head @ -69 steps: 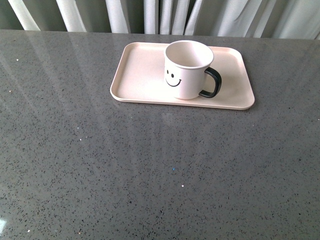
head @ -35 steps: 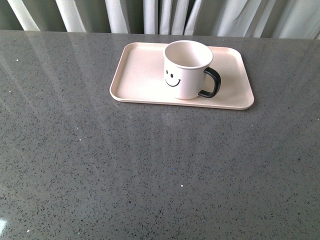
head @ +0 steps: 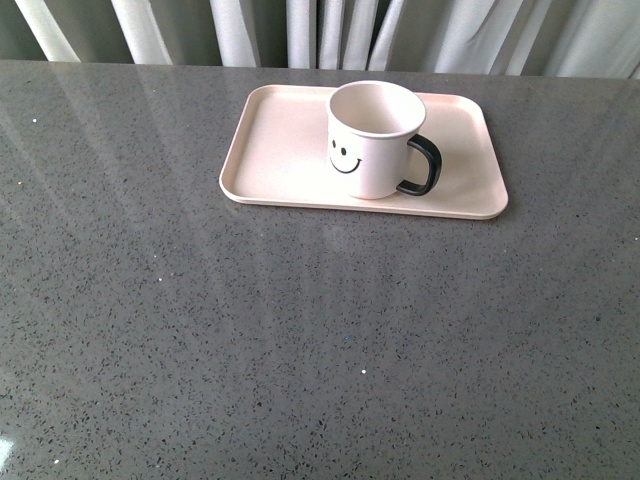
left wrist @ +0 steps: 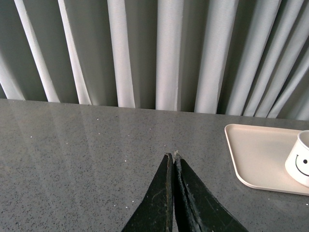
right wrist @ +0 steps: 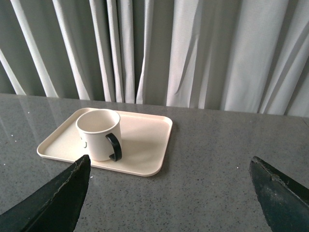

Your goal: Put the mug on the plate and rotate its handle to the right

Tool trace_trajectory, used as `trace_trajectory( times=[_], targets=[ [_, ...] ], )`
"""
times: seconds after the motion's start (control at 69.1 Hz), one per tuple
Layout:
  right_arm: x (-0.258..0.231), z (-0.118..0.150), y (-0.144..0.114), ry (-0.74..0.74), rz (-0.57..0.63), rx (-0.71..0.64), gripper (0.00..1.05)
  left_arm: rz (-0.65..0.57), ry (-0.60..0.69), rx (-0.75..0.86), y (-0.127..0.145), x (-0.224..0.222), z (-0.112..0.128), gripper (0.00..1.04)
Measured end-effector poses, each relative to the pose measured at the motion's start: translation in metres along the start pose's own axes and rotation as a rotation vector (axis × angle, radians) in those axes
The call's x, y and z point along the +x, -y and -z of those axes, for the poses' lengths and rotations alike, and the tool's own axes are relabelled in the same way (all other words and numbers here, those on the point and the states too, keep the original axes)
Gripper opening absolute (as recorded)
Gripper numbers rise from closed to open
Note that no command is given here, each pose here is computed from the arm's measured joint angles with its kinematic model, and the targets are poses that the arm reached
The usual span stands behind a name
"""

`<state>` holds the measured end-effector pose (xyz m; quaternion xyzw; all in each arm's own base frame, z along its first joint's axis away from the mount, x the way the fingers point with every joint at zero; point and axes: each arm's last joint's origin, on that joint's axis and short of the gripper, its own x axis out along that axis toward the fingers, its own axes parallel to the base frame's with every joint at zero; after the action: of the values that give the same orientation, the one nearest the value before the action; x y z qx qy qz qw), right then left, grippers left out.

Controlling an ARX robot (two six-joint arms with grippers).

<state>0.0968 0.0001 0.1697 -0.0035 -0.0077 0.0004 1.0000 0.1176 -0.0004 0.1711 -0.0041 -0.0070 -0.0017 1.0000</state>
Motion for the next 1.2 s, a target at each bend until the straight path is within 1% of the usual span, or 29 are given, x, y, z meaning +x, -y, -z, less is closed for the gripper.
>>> trace_trajectory(
  times=[0.506, 0.564, 0.651, 0.854, 1.056, 1.129, 1.201],
  targets=[
    [0.0, 0.0, 0.0, 0.0, 0.0, 0.0, 0.96, 0.0, 0.0, 0.0, 0.0, -0.01, 0.001, 0.01],
    [0.0, 0.0, 0.0, 0.0, 0.0, 0.0, 0.96, 0.0, -0.035, 0.0, 0.0, -0.016, 0.005, 0.01],
    [0.0, 0.0, 0.0, 0.0, 0.0, 0.0, 0.96, 0.0, -0.013, 0.0, 0.0, -0.02, 0.003, 0.01],
    [0.0, 0.0, 0.0, 0.0, 0.0, 0.0, 0.96, -0.002, -0.017, 0.0, 0.0, -0.02, 0.004, 0.02],
    [0.0, 0.0, 0.0, 0.0, 0.0, 0.0, 0.96, -0.002, -0.018, 0.0, 0.0, -0.02, 0.004, 0.39],
    [0.0, 0.0, 0.0, 0.0, 0.0, 0.0, 0.96, -0.002, -0.017, 0.0, 0.0, -0.02, 0.004, 0.57],
    [0.0, 0.0, 0.0, 0.0, 0.0, 0.0, 0.96, -0.002, -0.017, 0.0, 0.0, -0.02, 0.004, 0.69]
  ],
)
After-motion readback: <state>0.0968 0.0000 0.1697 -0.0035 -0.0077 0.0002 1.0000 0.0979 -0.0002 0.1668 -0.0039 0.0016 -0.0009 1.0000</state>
